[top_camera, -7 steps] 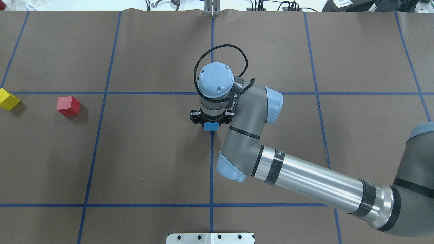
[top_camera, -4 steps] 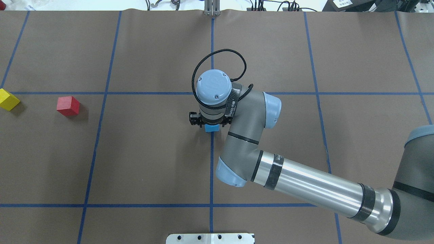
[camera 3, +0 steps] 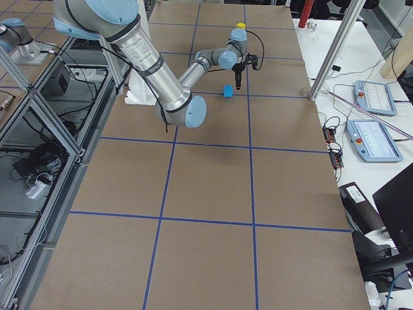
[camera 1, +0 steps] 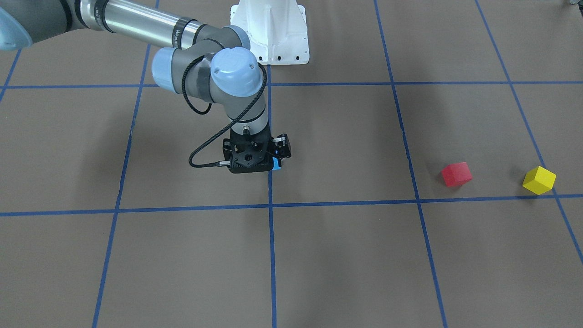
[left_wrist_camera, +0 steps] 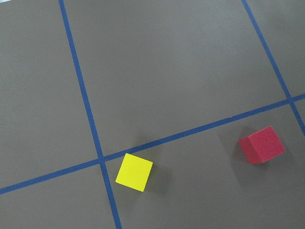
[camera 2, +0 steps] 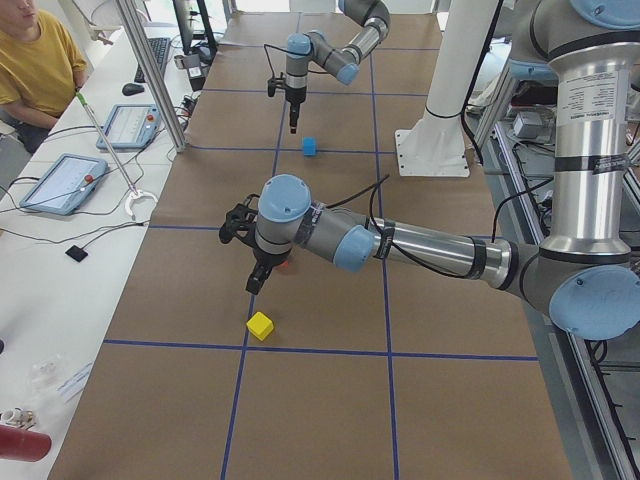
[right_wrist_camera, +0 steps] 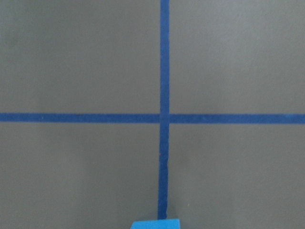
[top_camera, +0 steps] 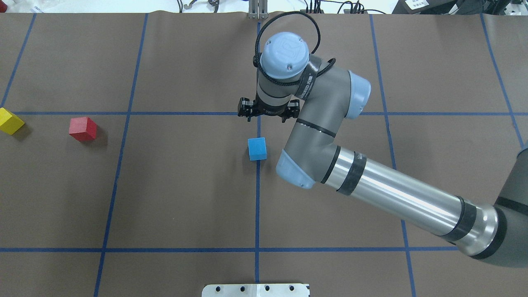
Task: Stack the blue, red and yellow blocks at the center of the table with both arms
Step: 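Open the right gripper, release the blue cube, and withdraw the arm, then lower the left gripper onto the red cube and close it, then carry the red cube with the left gripper above the blue cube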
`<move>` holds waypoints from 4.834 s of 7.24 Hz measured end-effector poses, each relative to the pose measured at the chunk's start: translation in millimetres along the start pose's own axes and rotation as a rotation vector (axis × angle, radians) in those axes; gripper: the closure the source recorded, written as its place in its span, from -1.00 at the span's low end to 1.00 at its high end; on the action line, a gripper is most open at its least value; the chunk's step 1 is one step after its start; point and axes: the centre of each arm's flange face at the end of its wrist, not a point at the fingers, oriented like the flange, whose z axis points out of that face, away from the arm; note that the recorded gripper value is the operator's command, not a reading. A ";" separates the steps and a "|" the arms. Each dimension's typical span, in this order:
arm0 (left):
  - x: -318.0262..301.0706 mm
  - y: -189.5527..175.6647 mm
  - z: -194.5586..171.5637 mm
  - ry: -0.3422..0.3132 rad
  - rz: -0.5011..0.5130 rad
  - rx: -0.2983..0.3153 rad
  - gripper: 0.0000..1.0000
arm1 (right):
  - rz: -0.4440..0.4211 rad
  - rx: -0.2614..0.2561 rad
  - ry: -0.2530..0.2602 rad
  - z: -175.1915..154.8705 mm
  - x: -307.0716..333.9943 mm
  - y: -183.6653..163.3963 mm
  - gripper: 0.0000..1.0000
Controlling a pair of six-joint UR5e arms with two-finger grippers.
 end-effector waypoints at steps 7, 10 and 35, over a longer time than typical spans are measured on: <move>148.9 -27.3 153.3 -0.058 -0.364 -0.095 -1.00 | -0.390 -0.016 0.053 -149.1 460.7 -110.9 -0.98; 185.0 -42.5 226.3 -0.085 -0.367 -0.152 -1.00 | -0.491 -0.036 0.056 -170.0 603.3 -69.9 -0.98; 674.1 -191.0 259.3 -0.053 -0.129 -0.296 0.74 | -0.337 -0.065 0.089 -174.0 719.5 -1.2 -0.98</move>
